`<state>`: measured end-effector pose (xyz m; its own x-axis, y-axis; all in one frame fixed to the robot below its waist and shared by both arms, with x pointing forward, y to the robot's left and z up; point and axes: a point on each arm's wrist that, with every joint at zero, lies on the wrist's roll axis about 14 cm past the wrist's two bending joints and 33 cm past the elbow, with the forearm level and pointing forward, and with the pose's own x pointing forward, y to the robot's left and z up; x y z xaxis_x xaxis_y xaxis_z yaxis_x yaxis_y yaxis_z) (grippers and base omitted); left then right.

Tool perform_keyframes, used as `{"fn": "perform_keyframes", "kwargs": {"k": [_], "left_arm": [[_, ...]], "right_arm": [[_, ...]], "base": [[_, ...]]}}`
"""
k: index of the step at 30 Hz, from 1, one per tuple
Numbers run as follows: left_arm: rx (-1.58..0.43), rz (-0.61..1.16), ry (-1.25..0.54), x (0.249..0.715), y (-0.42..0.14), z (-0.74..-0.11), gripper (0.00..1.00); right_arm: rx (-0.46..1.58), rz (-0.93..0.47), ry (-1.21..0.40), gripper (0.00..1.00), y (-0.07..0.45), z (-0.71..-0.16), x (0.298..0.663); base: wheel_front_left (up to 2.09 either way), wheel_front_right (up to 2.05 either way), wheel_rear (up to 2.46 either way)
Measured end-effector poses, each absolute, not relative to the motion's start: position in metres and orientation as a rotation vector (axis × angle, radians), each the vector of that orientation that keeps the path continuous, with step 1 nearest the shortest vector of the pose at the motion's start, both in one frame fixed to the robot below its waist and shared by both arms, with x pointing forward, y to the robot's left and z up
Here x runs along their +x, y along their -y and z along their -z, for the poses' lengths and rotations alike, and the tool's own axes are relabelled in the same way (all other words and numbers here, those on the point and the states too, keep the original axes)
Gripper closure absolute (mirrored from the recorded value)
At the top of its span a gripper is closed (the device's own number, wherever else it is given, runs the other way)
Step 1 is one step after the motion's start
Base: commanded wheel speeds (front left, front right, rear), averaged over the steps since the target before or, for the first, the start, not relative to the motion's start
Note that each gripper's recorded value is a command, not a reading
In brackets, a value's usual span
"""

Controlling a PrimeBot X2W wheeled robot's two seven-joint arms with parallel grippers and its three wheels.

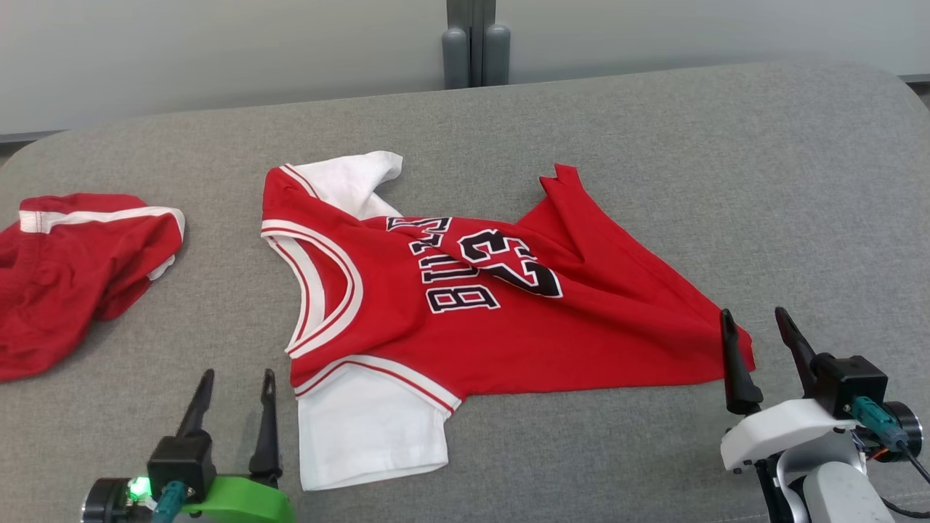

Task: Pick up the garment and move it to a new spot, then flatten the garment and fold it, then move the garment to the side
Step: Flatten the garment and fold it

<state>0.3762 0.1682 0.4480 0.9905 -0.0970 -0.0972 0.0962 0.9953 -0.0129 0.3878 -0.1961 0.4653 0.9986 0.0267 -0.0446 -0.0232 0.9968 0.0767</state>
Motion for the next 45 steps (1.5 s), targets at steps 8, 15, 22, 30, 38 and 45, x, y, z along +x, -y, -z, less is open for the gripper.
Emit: {"fn": "perform_keyframes", "kwargs": {"k": [8, 15, 22, 30, 38, 45], "left_arm": [[-0.055, 0.187, -0.261, 0.355, -0.136, -0.399, 0.0], [-0.103, 0.199, -0.359, 0.337, -0.123, -0.373, 0.0], [-0.139, 0.187, -0.411, 0.33, -0.122, -0.359, 0.0], [-0.182, 0.221, -0.461, 0.326, -0.112, -0.346, 0.0], [-0.205, 0.266, -0.482, 0.327, -0.099, -0.342, 0.0], [-0.248, 0.318, -0.485, 0.328, -0.081, -0.345, 0.65]], "right_arm": [[0.081, 0.068, -0.157, 0.0, 0.227, -0.43, 0.383], [0.102, 0.085, -0.244, 0.0, 0.228, -0.404, 0.38], [0.119, 0.067, -0.315, 0.0, 0.22, -0.384, 0.383], [0.139, 0.031, -0.372, 0.0, 0.206, -0.369, 0.384], [0.183, -0.027, -0.374, 0.0, 0.183, -0.369, 0.384], [0.203, -0.056, -0.374, 0.38, 0.174, -0.37, 0.384]], "base": [[0.0, 0.0, 0.0], [0.0, 0.0, 0.0], [0.0, 0.0, 0.0], [0.0, 0.0, 0.0], [0.0, 0.0, 0.0], [0.0, 0.0, 0.0]]}}
